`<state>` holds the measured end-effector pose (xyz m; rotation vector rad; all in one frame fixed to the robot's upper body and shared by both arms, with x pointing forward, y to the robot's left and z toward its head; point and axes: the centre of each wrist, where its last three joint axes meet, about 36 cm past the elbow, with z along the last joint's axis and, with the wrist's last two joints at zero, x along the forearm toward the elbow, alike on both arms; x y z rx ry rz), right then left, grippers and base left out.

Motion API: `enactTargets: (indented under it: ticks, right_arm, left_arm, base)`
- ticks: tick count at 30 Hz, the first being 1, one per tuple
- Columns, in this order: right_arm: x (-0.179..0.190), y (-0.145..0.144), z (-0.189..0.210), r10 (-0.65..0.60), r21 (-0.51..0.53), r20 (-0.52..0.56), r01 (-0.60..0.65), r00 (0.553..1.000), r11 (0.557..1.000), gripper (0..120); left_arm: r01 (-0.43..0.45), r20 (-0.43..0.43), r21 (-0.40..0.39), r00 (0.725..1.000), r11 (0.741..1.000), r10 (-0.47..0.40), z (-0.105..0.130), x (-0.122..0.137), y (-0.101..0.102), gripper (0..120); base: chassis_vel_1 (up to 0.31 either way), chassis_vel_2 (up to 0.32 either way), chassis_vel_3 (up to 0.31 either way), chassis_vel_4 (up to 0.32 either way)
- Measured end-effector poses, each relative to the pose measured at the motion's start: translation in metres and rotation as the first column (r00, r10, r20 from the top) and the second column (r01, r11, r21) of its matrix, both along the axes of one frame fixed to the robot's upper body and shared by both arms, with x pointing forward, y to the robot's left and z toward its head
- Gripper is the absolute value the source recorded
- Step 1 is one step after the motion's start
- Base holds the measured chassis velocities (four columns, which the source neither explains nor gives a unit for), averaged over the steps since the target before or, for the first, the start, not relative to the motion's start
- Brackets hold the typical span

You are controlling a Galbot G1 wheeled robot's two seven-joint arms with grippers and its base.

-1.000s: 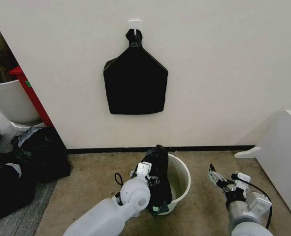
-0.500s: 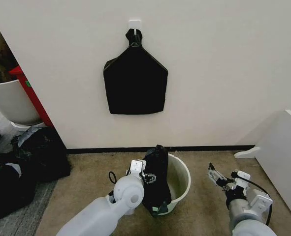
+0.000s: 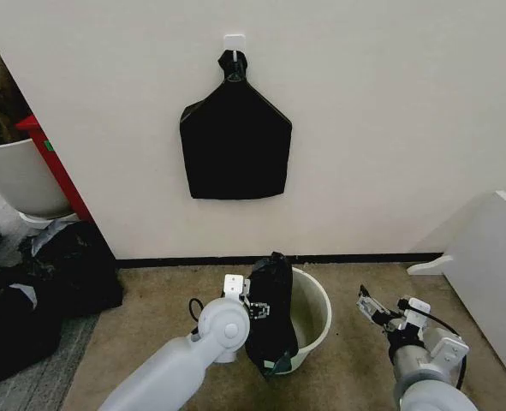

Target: Place the garbage bag over the trash bin.

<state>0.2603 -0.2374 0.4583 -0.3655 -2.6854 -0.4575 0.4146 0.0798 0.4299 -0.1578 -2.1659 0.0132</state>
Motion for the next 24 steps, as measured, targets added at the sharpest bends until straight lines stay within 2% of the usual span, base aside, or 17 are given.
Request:
enactTargets:
  ticks: [6,12,13,15,17,19,20,22,24]
  right_arm:
    - [0.003,0.0,-0.002,-0.001,0.006,-0.005,0.001,1.0,1.0,100]
    - [0.004,-0.002,-0.003,-0.003,0.004,-0.009,0.003,1.0,1.0,100]
    - [0.005,-0.002,-0.003,-0.004,0.003,-0.008,0.004,1.0,1.0,100]
    - [0.006,-0.003,-0.003,-0.005,0.002,-0.008,0.005,1.0,1.0,100]
    - [0.009,-0.004,-0.003,-0.008,0.0,-0.004,0.008,1.0,1.0,100]
    - [0.01,-0.003,-0.002,-0.009,0.0,-0.002,0.009,1.0,1.0,100]
    - [0.011,-0.003,-0.002,-0.009,0.001,-0.001,0.009,1.0,1.0,100]
    - [0.011,-0.003,-0.002,-0.008,0.001,0.0,0.008,1.0,1.0,100]
    - [0.012,-0.003,-0.002,-0.01,-0.001,-0.002,0.01,1.0,1.0,100]
  left_arm:
    - [-0.001,-0.028,0.002,1.0,1.0,0.001,-0.009,0.011,-0.009,100]
    - [0.019,-0.048,-0.004,0.999,1.0,-0.019,-0.013,0.008,-0.017,98]
    - [0.026,-0.052,-0.002,0.998,1.0,-0.026,-0.013,0.006,-0.02,93]
    - [0.029,-0.055,0.0,0.998,1.0,-0.029,-0.013,0.004,-0.021,90]
    - [0.034,-0.063,0.002,0.997,0.999,-0.034,-0.012,0.001,-0.023,79]
    - [0.037,-0.068,0.004,0.997,0.999,-0.037,-0.012,0.0,-0.024,74]
    - [0.038,-0.071,0.003,0.997,0.999,-0.038,-0.012,0.0,-0.024,67]
    - [0.038,-0.074,0.002,0.997,0.999,-0.038,-0.012,0.0,-0.024,63]
    - [0.038,-0.08,-0.001,0.996,0.999,-0.038,-0.012,0.0,-0.025,54]
  base:
    - [0.0,0.0,0.0,0.0]
    - [0.0,0.0,0.0,0.0]
    - [0.0,0.0,0.0,0.0]
    - [0.0,0.0,0.0,0.0]
    - [0.0,0.0,0.0,0.0]
    - [0.0,0.0,0.0,0.0]
    - [0.0,0.0,0.0,0.0]
    - [0.0,0.0,0.0,0.0]
    - [0.0,0.0,0.0,0.0]
